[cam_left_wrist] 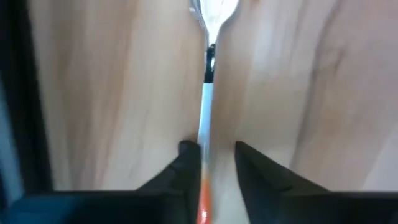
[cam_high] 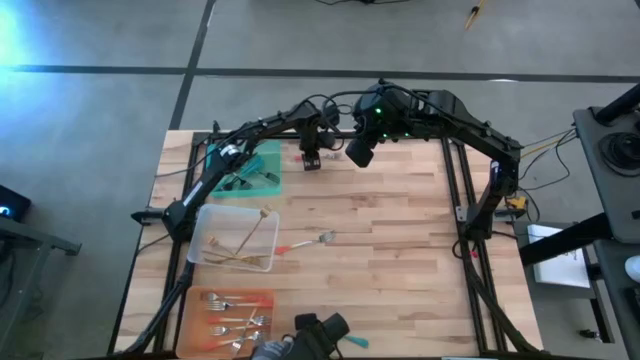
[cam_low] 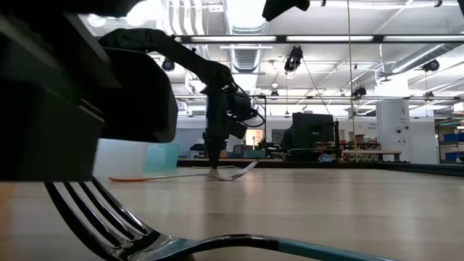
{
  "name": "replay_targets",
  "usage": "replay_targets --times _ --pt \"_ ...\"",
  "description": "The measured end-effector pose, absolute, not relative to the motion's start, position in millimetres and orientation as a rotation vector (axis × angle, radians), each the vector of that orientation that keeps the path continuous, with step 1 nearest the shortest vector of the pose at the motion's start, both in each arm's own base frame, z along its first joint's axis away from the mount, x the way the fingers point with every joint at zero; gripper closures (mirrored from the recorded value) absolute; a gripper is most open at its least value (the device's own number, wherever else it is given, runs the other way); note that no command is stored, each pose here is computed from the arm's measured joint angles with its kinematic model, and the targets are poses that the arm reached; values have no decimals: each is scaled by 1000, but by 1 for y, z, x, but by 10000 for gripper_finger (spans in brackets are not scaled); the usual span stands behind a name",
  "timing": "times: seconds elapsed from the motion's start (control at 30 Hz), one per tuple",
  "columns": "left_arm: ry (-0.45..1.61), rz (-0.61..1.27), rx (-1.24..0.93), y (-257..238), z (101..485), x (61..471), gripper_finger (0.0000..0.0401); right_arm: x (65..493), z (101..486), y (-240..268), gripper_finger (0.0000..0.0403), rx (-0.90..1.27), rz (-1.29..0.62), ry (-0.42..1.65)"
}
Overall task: Sort silverware by color (type)
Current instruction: Put the orange fork into the orange bin
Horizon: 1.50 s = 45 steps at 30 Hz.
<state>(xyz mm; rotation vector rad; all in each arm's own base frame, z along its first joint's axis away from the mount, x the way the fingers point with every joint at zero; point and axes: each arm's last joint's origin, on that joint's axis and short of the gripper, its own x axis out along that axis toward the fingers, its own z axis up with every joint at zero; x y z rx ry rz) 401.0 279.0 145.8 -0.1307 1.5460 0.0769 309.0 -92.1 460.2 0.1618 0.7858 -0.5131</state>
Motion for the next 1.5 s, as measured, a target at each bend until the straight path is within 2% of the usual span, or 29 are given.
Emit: replay_targets --times 0.17,0.5,0.7,0.87,1.07,1.23,1.5 --pt "1540 73 -155 276 146 403 393 309 460 -92 321 162 -513 785" --pt "1553 193 -234 276 157 403 400 309 460 -92 326 162 -513 785" --pt "1467 171 -247 270 198 401 401 309 460 -92 322 161 -513 786" --pt "1483 108 -347 254 223 391 401 309 460 -92 316 162 -512 786" --pt "1466 26 -365 211 263 389 401 309 460 -92 322 162 -512 786" --pt "1436 -64 -322 153 299 379 401 309 460 -92 328 161 -512 786" --pt "1440 -71 -339 53 311 323 401 309 460 -92 319 161 -512 786"
